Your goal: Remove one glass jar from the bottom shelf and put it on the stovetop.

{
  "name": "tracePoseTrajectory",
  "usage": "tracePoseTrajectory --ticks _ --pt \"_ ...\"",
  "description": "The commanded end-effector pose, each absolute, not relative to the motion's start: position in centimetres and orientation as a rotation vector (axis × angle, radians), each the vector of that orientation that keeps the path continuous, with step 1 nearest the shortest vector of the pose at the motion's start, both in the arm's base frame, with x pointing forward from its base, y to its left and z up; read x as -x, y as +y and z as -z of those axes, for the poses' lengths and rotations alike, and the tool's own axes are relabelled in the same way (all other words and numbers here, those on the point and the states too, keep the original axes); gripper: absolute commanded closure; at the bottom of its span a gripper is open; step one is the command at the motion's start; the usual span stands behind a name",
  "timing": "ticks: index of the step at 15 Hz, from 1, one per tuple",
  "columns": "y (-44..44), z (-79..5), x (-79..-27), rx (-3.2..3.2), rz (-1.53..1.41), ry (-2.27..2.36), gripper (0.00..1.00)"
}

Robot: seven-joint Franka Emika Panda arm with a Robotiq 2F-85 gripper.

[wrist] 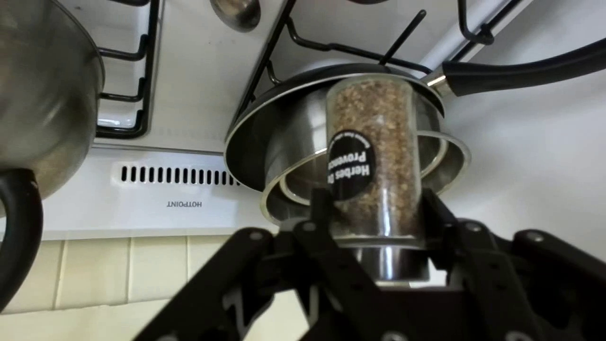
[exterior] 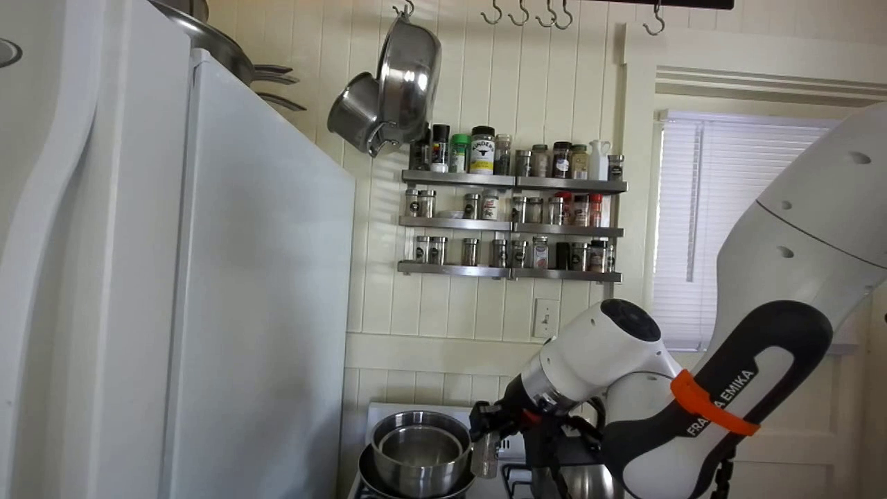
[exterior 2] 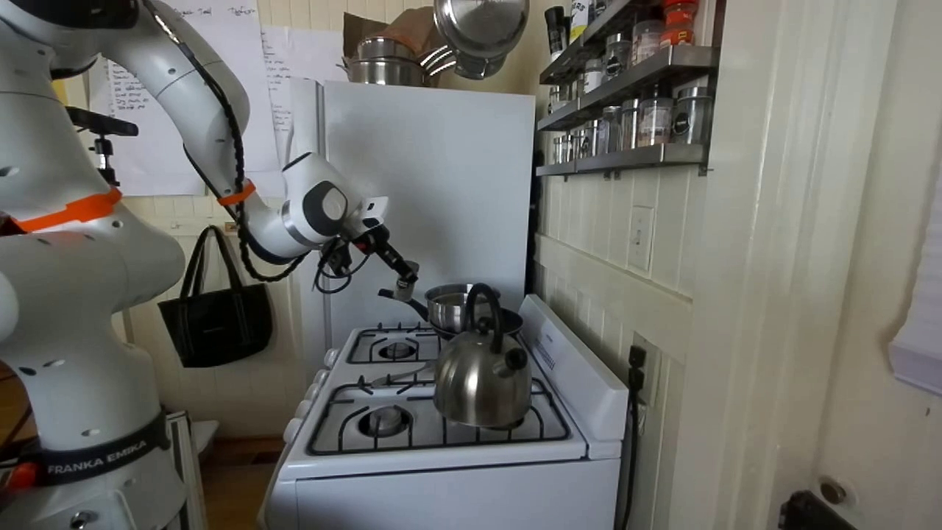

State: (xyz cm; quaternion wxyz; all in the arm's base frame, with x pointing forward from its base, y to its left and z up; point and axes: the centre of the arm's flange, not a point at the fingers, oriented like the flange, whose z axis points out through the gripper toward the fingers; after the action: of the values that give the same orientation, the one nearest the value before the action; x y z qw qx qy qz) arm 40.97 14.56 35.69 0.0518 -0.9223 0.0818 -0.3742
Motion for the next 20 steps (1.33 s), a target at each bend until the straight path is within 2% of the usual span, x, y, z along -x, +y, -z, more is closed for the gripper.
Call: tracePoseTrajectory --ticks 1,18,19,20 --pt "14.7 -30.5 -38.2 2.807 1.134 0.256 0.77" --pt "15.2 -23.9 -33.6 2.941 1.083 0.249 0.77" --pt "17.1 -25.3 -38.6 2.951 1.027 0.238 0.77" --pt "17.1 -25.1 -38.6 2.957 1.032 0.24 0.52"
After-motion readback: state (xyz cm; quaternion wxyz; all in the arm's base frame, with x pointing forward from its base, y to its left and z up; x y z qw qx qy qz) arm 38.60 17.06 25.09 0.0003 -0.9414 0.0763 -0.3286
